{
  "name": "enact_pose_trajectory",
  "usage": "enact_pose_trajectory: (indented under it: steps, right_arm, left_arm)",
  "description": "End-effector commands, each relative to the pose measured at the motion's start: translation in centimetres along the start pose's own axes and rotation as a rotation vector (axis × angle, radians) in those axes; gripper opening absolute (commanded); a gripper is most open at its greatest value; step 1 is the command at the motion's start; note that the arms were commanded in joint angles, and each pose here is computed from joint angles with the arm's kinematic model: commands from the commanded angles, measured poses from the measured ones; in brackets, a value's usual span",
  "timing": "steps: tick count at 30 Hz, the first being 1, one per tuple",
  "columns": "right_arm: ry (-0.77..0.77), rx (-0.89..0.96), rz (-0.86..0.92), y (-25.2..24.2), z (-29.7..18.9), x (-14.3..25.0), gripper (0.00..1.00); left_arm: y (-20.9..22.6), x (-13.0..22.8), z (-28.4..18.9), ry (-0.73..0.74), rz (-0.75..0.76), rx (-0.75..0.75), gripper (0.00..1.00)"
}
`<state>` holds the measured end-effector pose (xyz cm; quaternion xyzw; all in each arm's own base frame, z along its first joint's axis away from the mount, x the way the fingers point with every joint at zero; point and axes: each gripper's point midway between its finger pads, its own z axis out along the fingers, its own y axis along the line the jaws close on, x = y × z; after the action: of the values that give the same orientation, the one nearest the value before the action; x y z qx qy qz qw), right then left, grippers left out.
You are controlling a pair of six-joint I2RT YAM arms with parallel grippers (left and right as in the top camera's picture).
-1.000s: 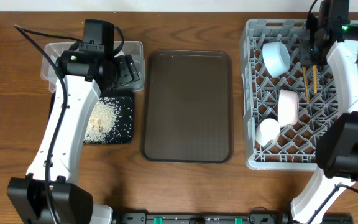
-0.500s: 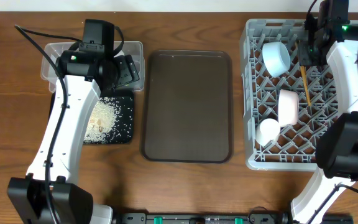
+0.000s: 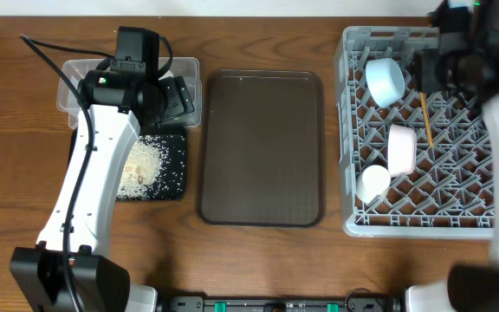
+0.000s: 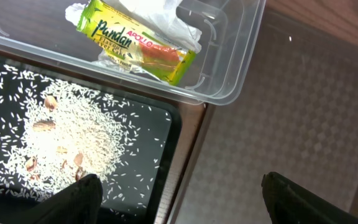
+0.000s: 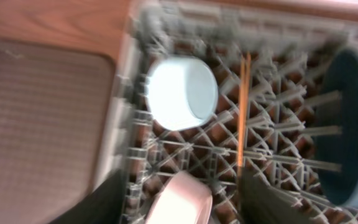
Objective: Sort waste into correct bins and load items into the dishwasher rack
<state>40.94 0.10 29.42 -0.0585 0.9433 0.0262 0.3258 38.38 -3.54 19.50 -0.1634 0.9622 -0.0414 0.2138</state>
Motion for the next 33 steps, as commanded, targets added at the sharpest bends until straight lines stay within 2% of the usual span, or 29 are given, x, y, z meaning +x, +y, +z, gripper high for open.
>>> enact_pose_trajectory:
  steps: [1,8,15,21,27,33]
  right_arm:
    - [-0.076,-0.084,-0.028,3.0,-4.9,0.0,0.99]
    - [-0.125,-0.083,-0.037,4.1,-11.6,2.8,0.99]
    - [-0.149,-0.014,-0.059,3.6,-15.4,5.2,0.99]
    - [-0.248,0.016,-0.036,3.5,-18.6,5.5,0.99]
    - [-0.369,0.055,-0.056,3.0,-19.2,4.9,0.99]
    - [-0.509,0.016,-0.085,3.8,-14.9,6.7,0.99]
  left_arm:
    - [0.0,-0.6,-0.9,-0.028,-0.003,0.002,0.85]
    - [0.0,-0.6,-0.9,-0.028,-0.003,0.002,0.85]
    - [0.0,-0.6,-0.9,-0.028,-0.003,0.002,0.85]
    - [0.0,-0.6,-0.9,-0.028,-0.003,0.002,0.85]
    - [0.0,-0.6,-0.9,-0.028,-0.003,0.002,0.85]
    - [0.0,-0.6,-0.9,-0.028,-0.003,0.002,0.85]
